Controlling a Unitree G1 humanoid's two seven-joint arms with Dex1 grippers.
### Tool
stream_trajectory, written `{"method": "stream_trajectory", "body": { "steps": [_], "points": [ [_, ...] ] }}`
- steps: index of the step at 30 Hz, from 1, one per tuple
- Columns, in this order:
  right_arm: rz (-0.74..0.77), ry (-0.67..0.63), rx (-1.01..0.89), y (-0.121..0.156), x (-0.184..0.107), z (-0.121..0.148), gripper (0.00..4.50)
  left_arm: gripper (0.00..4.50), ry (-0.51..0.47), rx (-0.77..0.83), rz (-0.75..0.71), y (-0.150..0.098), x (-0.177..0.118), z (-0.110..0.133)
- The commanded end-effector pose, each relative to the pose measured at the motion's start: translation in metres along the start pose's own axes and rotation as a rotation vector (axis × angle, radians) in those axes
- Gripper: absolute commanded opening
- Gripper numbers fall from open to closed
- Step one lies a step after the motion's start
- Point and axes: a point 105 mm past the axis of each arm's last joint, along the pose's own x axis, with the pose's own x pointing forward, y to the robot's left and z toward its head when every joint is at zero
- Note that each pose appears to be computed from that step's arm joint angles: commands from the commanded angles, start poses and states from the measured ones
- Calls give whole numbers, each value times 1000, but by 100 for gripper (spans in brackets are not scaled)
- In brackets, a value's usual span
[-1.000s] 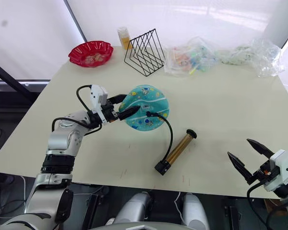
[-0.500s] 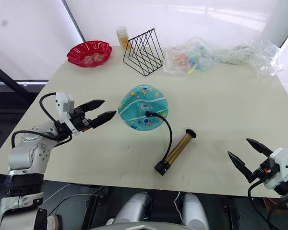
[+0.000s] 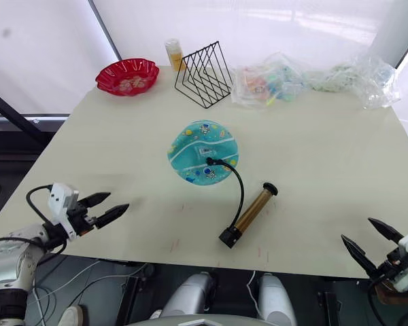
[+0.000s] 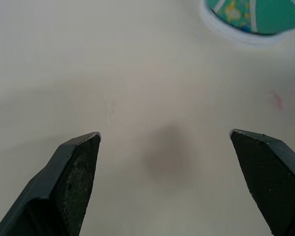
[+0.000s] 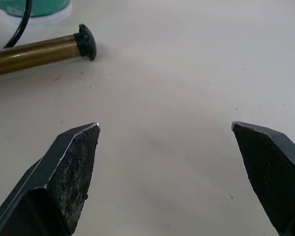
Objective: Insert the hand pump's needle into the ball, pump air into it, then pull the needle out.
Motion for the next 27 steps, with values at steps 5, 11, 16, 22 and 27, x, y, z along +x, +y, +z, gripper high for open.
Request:
{"method": "stream_trajectory", "body": {
  "steps": [5,11,16,22,27],
  "points": [
    [-29,9,-48,-11,-17,4,450,447,-26,75,8,9,-11,14],
    [29,-27,-53,-5,-10,15,450,447,-27,137,-161,-21,3,31],
    [177,-33,-61,11,-4,25,450,447,-7,179,-419,-80,24,50],
    [239,-62,-71,18,5,37,450,447,0,206,-593,-131,46,68],
    [266,-78,-74,25,11,42,450,447,-29,226,-726,-173,70,85]
  ]
}}
